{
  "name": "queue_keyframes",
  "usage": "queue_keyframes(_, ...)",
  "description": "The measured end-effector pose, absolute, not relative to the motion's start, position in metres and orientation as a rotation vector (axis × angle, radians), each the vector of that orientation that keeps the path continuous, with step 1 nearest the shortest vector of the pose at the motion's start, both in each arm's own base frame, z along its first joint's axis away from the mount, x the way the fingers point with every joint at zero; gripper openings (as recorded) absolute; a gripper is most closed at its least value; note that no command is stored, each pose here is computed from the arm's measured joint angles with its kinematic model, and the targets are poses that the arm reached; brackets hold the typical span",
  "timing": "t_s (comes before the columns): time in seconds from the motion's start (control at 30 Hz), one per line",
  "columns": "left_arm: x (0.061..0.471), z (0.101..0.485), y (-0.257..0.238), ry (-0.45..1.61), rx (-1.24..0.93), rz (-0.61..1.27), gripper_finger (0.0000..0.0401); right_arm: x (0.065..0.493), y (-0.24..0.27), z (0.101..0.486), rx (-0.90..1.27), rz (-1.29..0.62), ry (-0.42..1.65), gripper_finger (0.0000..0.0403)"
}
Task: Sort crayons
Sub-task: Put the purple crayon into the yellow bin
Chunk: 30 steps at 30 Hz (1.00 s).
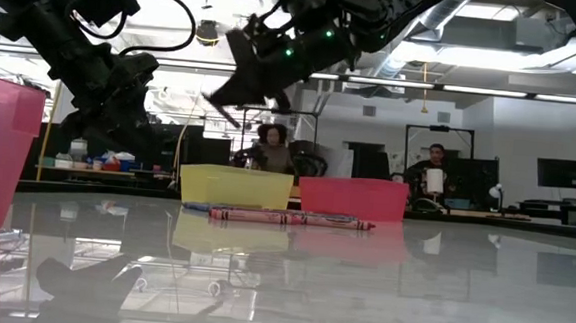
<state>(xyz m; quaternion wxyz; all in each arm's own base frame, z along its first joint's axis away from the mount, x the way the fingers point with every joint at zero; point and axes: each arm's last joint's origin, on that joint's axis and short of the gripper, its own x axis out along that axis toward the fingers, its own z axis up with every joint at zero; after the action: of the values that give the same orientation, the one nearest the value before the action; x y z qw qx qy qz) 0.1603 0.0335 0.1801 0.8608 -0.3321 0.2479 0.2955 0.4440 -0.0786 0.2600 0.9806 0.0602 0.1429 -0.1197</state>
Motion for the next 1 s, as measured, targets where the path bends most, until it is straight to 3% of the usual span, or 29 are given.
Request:
queue_keyframes(0.37, 0.160, 0.180, 0.033, 0.521, -0.708, 0.625, 0.0133, 0.436, -0.122, 0.268, 0.093, -0.331, 0.199, 0.0002)
queue_keyframes(1.0, 0.159, 0.180, 0.035, 0.499, -0.707, 0.677, 0.0133, 0.437, -0.163, 0.234, 0.141, -0.435, 0.244, 0.0027)
